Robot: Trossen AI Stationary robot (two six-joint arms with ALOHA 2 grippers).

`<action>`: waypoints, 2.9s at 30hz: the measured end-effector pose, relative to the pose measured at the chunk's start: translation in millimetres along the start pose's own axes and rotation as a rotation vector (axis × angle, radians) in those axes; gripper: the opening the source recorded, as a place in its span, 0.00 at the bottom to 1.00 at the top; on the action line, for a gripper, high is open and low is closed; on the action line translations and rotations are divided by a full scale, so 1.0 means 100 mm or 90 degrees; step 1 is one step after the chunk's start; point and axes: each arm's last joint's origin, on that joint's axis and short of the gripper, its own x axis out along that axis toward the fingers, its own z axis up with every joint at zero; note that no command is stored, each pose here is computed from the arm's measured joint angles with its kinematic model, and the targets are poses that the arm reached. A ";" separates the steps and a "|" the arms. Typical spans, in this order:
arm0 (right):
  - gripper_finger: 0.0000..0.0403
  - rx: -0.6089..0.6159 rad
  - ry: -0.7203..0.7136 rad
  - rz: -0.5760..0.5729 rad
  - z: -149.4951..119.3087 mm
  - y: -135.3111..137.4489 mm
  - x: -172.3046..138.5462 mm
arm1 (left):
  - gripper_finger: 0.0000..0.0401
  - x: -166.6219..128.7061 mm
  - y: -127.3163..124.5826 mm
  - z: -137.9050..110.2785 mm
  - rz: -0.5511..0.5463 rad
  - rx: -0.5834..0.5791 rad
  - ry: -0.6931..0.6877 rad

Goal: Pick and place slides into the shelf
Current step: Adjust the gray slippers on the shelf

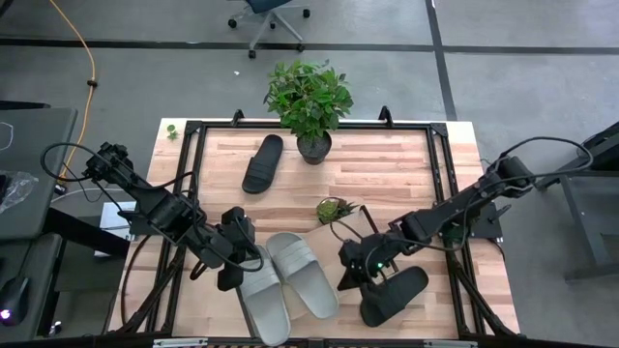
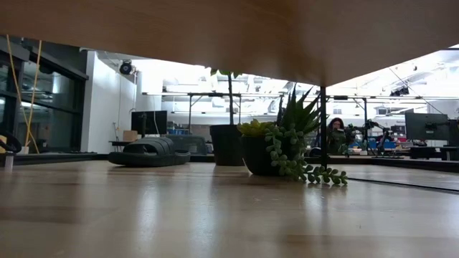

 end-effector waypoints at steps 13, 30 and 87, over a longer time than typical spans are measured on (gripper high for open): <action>0.00 -0.033 0.037 -0.025 -0.19 0.08 0.18 | 0.08 0.00 0.00 0.00 0.001 0.000 0.001; 0.00 -0.087 -0.036 0.010 -0.11 0.09 0.35 | 0.08 0.00 0.00 0.00 0.000 0.000 0.002; 0.11 -0.152 0.091 -0.464 0.43 0.67 -1.47 | 0.55 0.34 0.76 0.68 -0.171 -0.003 0.026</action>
